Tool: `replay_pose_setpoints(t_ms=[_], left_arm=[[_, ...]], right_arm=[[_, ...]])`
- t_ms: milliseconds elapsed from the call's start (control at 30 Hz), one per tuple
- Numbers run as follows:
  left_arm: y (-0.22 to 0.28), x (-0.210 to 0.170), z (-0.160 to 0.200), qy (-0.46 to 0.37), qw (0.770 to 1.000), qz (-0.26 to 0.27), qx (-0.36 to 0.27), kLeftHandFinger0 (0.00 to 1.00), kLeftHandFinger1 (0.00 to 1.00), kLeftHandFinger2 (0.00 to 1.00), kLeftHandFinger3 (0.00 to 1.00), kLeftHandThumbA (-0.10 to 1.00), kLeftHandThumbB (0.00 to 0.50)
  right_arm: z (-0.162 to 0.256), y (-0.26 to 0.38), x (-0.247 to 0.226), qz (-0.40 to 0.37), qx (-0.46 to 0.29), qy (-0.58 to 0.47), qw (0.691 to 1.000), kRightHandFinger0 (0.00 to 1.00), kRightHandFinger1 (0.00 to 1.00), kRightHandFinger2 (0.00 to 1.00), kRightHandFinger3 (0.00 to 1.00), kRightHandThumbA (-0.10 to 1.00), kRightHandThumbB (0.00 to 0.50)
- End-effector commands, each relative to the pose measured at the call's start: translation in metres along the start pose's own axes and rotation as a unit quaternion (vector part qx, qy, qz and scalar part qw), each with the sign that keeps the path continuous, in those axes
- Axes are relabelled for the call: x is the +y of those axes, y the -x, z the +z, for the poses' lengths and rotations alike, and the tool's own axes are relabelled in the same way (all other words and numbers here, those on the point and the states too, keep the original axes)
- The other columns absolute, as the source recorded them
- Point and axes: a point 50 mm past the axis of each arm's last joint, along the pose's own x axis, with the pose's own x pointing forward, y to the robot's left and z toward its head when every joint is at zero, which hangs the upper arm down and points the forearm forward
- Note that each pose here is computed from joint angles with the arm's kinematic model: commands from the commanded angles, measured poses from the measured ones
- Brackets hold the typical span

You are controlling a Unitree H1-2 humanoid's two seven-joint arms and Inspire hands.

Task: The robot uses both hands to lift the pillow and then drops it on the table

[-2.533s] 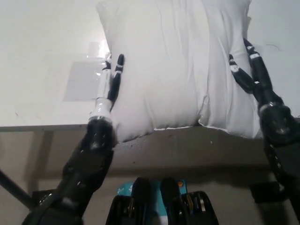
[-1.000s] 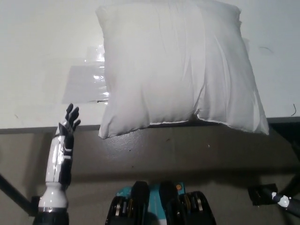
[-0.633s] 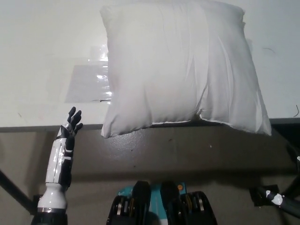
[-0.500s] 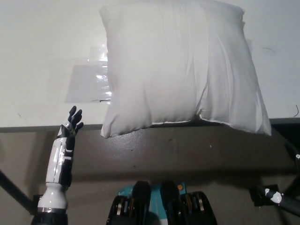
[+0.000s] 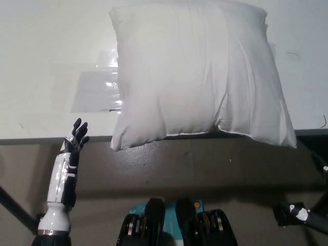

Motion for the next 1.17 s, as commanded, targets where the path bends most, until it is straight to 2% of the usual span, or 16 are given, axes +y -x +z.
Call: replay_pose_setpoints(t_ms=[0,67,100,133,167,233,433,533,600,667,767,867,1133], left_arm=[[-0.0109,-0.0005,0.0127,0.011,1.000,-0.001,-0.019,1.00,1.00,1.00,1.00,1.00,0.152],[-0.0085,-0.0017,0.0116,0.013,1.000,-0.003,-0.012,1.00,1.00,1.00,1.00,1.00,0.159],[-0.0088,-0.0014,0.0118,0.013,1.000,-0.004,-0.011,1.00,1.00,1.00,1.00,1.00,0.155],[-0.0071,-0.0016,0.0110,0.013,1.000,-0.004,-0.008,1.00,1.00,1.00,1.00,1.00,0.156],[-0.0073,-0.0016,0.0104,0.015,1.000,-0.002,-0.009,1.00,1.00,1.00,1.00,1.00,0.178],[-0.0067,-0.0025,0.0091,0.018,1.000,-0.002,-0.011,1.00,1.00,1.00,1.00,1.00,0.173],[-0.0083,-0.0028,0.0099,0.023,1.000,-0.008,-0.014,1.00,1.00,1.00,1.00,1.00,0.153],[-0.0082,-0.0029,0.0102,0.019,1.000,-0.008,-0.015,1.00,1.00,1.00,1.00,1.00,0.154],[-0.0087,-0.0029,0.0098,0.022,1.000,-0.009,-0.015,1.00,1.00,1.00,1.00,1.00,0.138],[-0.0089,-0.0032,0.0099,0.021,1.000,-0.008,-0.012,1.00,1.00,1.00,1.00,1.00,0.148],[-0.0094,-0.0037,0.0107,0.022,1.000,-0.008,-0.011,1.00,1.00,1.00,1.00,1.00,0.159],[-0.0104,-0.0037,0.0116,0.022,1.000,-0.009,-0.014,1.00,1.00,1.00,1.00,1.00,0.149],[-0.0113,-0.0026,0.0110,0.024,1.000,-0.009,-0.013,1.00,1.00,1.00,1.00,1.00,0.161]], right_arm=[[0.0104,-0.0091,-0.0038,-0.003,-0.039,0.041,0.998,1.00,1.00,1.00,1.00,1.00,0.169],[0.0097,-0.0053,-0.0023,-0.001,-0.034,0.045,0.998,1.00,1.00,1.00,1.00,1.00,0.175],[0.0102,-0.0055,-0.0012,0.000,-0.037,0.044,0.998,1.00,1.00,1.00,1.00,1.00,0.156],[0.0099,-0.0043,-0.0007,0.002,-0.037,0.043,0.998,1.00,1.00,1.00,1.00,1.00,0.153],[0.0111,-0.0045,-0.0006,0.001,-0.038,0.051,0.998,1.00,1.00,1.00,1.00,1.00,0.145],[0.0097,-0.0045,-0.0016,0.002,-0.040,0.049,0.998,1.00,1.00,1.00,1.00,1.00,0.137],[0.0082,-0.0045,-0.0005,-0.004,-0.036,0.048,0.998,1.00,1.00,1.00,1.00,1.00,0.183],[0.0082,-0.0051,-0.0006,-0.002,-0.040,0.043,0.998,1.00,1.00,1.00,1.00,1.00,0.175],[0.0078,-0.0054,-0.0015,0.000,-0.039,0.046,0.998,1.00,1.00,1.00,1.00,1.00,0.170],[0.0070,-0.0060,-0.0020,0.002,-0.039,0.040,0.998,1.00,1.00,1.00,1.00,1.00,0.189],[0.0079,-0.0059,-0.0025,0.001,-0.036,0.040,0.999,1.00,1.00,1.00,1.00,1.00,0.171],[0.0077,-0.0062,-0.0020,0.000,-0.041,0.041,0.998,1.00,1.00,1.00,1.00,1.00,0.146],[0.0082,-0.0085,-0.0021,-0.003,-0.038,0.049,0.998,1.00,1.00,1.00,1.00,1.00,0.170]])
